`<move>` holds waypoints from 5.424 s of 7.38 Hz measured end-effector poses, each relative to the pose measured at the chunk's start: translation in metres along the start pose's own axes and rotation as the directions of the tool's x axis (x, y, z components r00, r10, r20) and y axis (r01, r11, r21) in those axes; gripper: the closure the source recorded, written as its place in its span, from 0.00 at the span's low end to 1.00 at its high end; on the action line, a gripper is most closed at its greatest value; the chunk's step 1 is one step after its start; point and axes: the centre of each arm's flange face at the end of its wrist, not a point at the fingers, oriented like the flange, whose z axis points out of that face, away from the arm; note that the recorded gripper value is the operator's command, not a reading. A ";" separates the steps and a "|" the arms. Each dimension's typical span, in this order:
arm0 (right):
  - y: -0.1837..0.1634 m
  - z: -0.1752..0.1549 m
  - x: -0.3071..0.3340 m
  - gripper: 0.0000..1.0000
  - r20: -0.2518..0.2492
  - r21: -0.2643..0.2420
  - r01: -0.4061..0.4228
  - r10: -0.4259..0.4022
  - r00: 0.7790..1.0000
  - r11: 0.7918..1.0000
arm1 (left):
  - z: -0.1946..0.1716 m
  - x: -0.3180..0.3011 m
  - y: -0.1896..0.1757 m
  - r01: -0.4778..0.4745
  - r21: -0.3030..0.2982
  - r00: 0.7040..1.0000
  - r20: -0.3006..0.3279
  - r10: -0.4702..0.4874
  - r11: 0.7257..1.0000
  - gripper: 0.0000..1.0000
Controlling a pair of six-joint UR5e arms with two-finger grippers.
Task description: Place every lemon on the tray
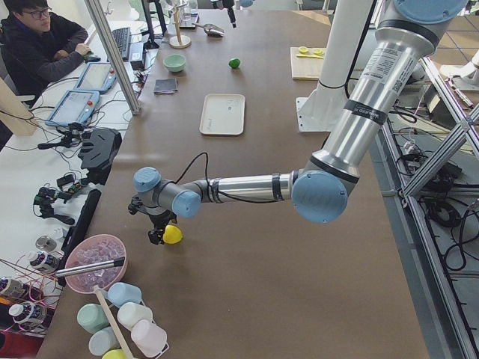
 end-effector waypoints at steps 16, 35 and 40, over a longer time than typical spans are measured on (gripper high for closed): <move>-0.003 -0.008 -0.012 0.00 0.005 0.016 -0.011 0.011 1.000 1.000 | -0.048 0.253 -0.039 0.429 -0.122 0.822 -0.359 -0.443 0.895 1.00; -0.046 0.071 -0.258 0.03 -0.092 0.089 -0.092 0.100 0.991 0.992 | -0.026 0.161 -0.025 0.322 0.012 0.912 -0.273 -0.307 0.947 0.02; -0.045 0.114 -0.230 0.26 -0.120 0.056 0.157 -0.150 0.981 0.986 | -0.015 0.146 -0.022 0.311 0.013 0.925 -0.234 -0.300 0.950 0.02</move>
